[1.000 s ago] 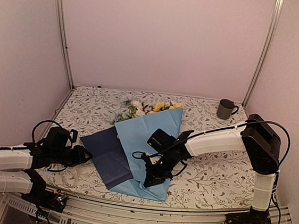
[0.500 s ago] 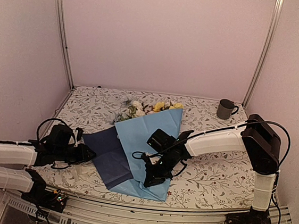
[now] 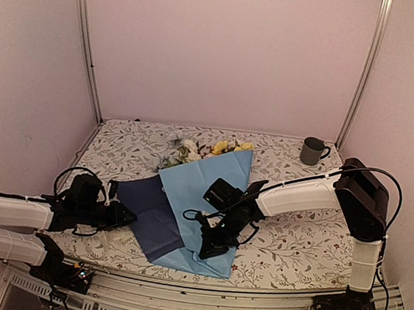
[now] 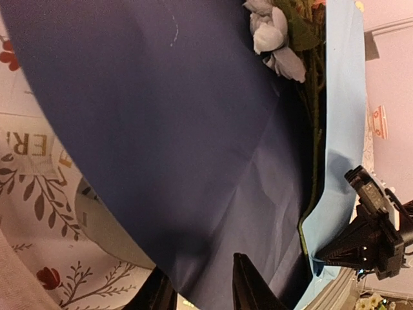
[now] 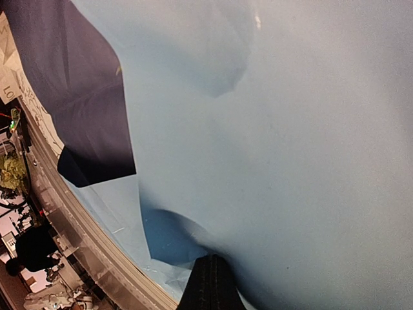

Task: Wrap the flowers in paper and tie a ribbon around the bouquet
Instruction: Pick up the two-thirds-folded wrapping paper from the center of the board, then fold the 2/3-folded wrapping paper at the center of the board.

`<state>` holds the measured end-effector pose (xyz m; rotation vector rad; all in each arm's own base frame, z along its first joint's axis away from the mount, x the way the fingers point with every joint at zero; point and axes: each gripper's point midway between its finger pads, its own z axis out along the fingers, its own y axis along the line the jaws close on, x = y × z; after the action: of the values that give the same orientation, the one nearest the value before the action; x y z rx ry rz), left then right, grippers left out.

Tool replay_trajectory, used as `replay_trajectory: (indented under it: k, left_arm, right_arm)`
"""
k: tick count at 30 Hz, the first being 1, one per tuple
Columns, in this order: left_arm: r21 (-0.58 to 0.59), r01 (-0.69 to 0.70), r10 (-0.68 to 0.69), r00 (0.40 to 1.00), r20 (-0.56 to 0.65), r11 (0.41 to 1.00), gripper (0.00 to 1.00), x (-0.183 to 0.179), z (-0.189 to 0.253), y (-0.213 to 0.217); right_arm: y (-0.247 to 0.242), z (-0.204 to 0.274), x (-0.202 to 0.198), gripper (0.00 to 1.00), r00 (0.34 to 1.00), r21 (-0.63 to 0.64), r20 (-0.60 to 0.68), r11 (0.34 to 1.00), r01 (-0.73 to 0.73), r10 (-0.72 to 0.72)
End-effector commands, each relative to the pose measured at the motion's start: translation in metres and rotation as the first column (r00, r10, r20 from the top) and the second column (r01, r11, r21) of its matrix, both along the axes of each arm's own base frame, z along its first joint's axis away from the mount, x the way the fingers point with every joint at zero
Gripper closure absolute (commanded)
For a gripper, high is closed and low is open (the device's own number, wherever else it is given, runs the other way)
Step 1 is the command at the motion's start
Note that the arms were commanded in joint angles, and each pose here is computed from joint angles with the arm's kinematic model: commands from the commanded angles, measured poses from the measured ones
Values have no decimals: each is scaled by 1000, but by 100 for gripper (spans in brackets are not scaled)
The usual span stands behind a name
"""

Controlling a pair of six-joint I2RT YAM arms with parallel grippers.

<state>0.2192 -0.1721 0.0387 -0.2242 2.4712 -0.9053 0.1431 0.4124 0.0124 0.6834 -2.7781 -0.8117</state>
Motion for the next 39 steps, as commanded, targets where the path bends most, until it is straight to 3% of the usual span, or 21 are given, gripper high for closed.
replay_trajectory:
  k: [1,3,9,19,29,39]
  left_arm:
    - [-22,30,-30,999,15,999,71,-2,-2,-9]
    - [-20,40,-39,998,49,999,74,3,2,-13]
    - [-17,130,-127,984,127,991,100,14,21,-38]
    - [-38,288,-265,921,285,957,100,20,97,-89]
    - [-81,501,-445,823,354,862,100,35,122,-169]
    - [-84,497,-477,859,187,863,100,69,43,-209]
  right_arm:
    - [-22,-30,-13,100,1000,-140,-2,990,-6,6]
    - [-22,-31,-12,100,1000,-141,-2,990,-5,5]
    - [-22,-31,-12,100,1000,-141,-2,990,-5,5]
    - [-23,-32,-13,100,1000,-142,-1,990,-7,7]
    - [-23,-29,-13,100,1000,-116,12,993,-1,2]
    - [-28,-26,-15,100,999,-96,42,995,21,-17]
